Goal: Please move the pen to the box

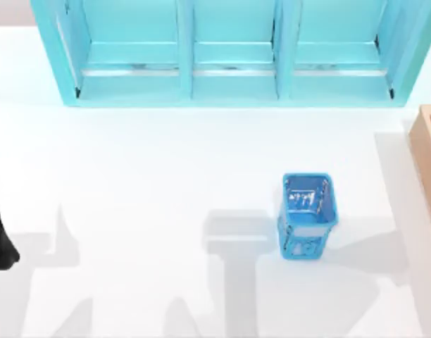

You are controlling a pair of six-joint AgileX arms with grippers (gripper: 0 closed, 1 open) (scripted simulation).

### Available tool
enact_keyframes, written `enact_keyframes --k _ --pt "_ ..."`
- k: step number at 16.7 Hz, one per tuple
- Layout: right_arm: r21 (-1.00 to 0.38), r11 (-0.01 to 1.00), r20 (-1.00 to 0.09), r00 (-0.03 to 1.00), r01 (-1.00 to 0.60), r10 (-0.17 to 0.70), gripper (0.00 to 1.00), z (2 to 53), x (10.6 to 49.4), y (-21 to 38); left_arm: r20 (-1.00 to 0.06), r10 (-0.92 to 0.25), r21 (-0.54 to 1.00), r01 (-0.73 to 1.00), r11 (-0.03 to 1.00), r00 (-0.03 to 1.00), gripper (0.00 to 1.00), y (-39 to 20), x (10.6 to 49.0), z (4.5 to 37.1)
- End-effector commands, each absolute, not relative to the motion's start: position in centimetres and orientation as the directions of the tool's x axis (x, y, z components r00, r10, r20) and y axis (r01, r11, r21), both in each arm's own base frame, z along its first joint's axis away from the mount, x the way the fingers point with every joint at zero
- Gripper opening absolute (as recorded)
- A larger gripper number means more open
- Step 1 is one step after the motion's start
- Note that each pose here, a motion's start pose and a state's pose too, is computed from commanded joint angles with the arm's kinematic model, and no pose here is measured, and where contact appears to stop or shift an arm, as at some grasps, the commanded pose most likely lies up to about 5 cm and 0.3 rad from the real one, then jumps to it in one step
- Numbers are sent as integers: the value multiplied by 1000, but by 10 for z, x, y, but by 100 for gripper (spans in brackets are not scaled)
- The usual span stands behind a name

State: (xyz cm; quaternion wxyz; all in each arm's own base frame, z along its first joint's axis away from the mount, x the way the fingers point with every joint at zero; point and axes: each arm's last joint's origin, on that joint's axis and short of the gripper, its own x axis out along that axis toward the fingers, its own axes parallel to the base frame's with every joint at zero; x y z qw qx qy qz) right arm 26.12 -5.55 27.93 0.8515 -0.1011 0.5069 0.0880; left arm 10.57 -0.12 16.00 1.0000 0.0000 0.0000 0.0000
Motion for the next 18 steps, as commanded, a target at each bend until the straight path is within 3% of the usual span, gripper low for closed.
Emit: enact_keyframes --k 13,18 --pt "-83 964 -881 471 -252 47 98 279 261 -56 0 0 0 0 1000 1000 100 -1 106 160" --pt "-83 964 -881 471 -252 47 100 279 261 -56 0 0 0 0 1000 1000 100 -1 106 160"
